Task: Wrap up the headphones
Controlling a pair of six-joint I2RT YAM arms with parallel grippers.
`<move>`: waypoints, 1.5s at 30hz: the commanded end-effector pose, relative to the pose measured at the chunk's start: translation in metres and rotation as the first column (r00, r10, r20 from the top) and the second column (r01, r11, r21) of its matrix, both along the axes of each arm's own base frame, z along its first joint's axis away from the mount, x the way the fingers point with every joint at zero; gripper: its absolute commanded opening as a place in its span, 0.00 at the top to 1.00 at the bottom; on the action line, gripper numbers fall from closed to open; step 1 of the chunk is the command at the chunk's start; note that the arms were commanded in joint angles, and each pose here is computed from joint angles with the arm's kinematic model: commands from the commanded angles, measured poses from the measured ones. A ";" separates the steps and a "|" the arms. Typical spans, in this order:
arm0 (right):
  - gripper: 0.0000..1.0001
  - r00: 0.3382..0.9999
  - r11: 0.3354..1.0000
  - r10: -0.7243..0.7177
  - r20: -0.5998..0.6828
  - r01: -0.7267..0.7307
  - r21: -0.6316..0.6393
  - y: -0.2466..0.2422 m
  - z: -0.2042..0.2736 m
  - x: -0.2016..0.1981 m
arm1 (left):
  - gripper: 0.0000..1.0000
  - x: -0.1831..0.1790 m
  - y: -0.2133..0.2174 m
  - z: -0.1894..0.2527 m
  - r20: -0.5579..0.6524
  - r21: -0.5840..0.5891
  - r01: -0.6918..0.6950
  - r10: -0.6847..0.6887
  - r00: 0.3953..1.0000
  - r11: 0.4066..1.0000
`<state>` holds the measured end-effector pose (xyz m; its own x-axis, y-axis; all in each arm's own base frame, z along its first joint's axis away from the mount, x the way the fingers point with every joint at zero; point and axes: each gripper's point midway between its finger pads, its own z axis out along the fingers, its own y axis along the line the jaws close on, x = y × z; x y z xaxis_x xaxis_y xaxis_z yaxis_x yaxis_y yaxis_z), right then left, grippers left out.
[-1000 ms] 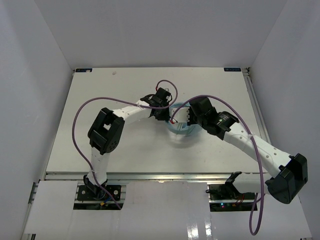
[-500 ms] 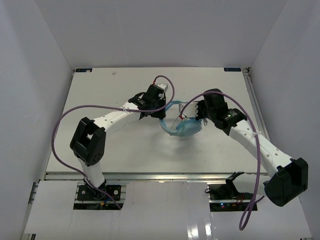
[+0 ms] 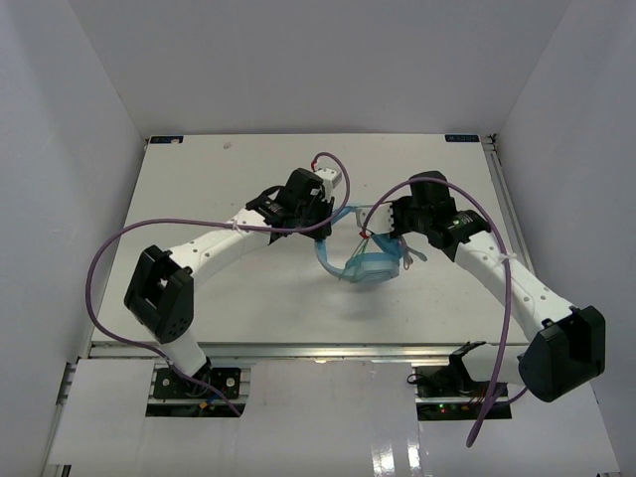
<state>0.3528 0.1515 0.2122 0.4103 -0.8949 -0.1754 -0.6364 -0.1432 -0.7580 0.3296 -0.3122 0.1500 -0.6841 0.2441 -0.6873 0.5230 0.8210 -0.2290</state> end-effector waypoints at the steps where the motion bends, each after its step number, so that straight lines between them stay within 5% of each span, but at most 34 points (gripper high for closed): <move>1: 0.92 0.998 0.998 0.029 0.057 -0.031 0.045 0.005 0.020 0.011 | 1.00 -0.011 -0.007 0.055 0.092 -0.112 0.069 -0.059 0.994 0.991; 6: 0.86 1.000 0.997 0.016 0.021 -0.017 0.073 0.003 0.012 0.012 | 1.00 -0.013 -0.007 0.061 0.095 -0.122 0.073 -0.062 0.994 0.990; 15: 0.51 0.998 0.985 -0.035 -0.053 0.044 0.169 -0.004 0.010 0.025 | 1.00 -0.021 -0.008 0.064 0.078 -0.147 0.084 -0.073 0.994 0.986; 26: 0.34 0.982 0.957 -0.131 -0.138 0.161 0.240 -0.028 0.005 0.036 | 1.00 -0.018 0.004 0.043 0.058 -0.106 0.020 -0.014 0.998 0.994; 33: 0.24 0.933 0.869 -0.253 -0.255 0.335 0.364 -0.060 0.003 0.039 | 1.00 0.005 0.020 0.023 0.007 -0.099 -0.103 0.104 0.995 0.990; 39: 0.21 0.877 0.747 -0.233 -0.420 0.438 0.500 -0.064 -0.005 -0.001 | 1.00 0.053 0.054 -0.005 -0.091 -0.124 -0.293 0.283 0.955 0.948; 45: 0.14 0.878 0.670 -0.052 -0.477 0.385 0.635 -0.034 -0.003 -0.075 | 1.00 0.108 0.078 -0.028 -0.116 -0.104 -0.435 0.423 0.898 0.894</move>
